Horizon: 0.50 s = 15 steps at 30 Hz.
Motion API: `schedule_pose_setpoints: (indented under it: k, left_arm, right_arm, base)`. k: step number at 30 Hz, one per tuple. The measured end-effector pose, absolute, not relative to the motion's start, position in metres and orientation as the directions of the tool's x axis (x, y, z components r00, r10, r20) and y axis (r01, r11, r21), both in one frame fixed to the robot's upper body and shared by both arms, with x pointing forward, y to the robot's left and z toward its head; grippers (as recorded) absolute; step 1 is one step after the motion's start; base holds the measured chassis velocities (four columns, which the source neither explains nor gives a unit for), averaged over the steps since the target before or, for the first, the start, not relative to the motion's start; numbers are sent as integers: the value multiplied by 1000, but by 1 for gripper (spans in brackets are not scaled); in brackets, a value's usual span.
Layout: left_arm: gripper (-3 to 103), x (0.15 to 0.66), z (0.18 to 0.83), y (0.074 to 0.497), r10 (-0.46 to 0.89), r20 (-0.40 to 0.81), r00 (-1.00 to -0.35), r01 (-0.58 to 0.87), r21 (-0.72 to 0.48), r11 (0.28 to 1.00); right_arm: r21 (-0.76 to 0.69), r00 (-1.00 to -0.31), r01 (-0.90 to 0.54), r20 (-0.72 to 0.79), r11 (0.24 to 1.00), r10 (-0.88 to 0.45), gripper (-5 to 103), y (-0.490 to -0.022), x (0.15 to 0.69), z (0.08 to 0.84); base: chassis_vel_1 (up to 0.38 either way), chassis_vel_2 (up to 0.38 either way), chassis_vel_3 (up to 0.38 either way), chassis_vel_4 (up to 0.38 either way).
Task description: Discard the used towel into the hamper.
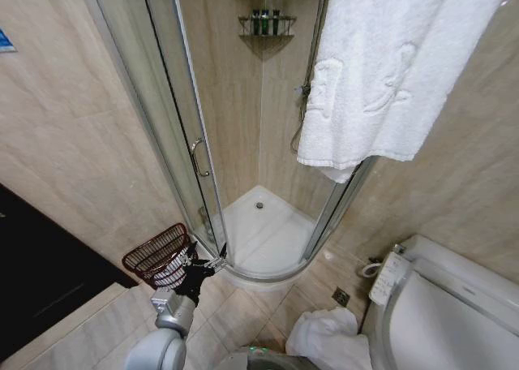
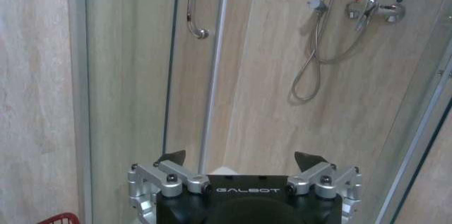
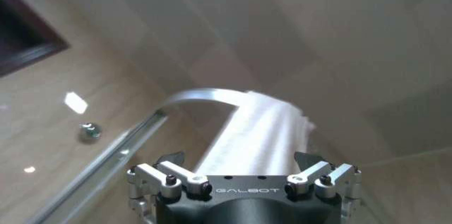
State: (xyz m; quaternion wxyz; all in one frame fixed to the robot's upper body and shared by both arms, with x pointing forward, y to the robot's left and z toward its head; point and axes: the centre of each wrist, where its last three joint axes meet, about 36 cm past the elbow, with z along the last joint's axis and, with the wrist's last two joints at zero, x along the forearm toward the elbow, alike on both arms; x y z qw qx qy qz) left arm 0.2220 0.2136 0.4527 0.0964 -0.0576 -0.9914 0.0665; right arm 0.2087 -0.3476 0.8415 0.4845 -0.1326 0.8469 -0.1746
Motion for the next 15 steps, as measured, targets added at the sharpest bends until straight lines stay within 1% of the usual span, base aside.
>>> schedule_pose_setpoints:
  k: [2, 5, 15]
  left_arm:
    - [100, 222, 453, 214, 127, 184, -975, 101, -143, 985]
    - [100, 222, 453, 214, 127, 184, -975, 101, -143, 985]
    - [100, 222, 453, 214, 127, 183, -975, 101, -143, 985]
  right_arm:
    - [-431, -508, -69, -761, 900, -404, 100, -345, 214, 838]
    - [-411, -533, -60, -757, 909, -378, 100, -350, 228, 828]
    - [-337, -572, -58, -760, 940, -308, 100, -362, 249, 812]
  base:
    - [0, 0, 0, 0]
    - [0, 0, 0, 0]
    - [0, 0, 0, 0]
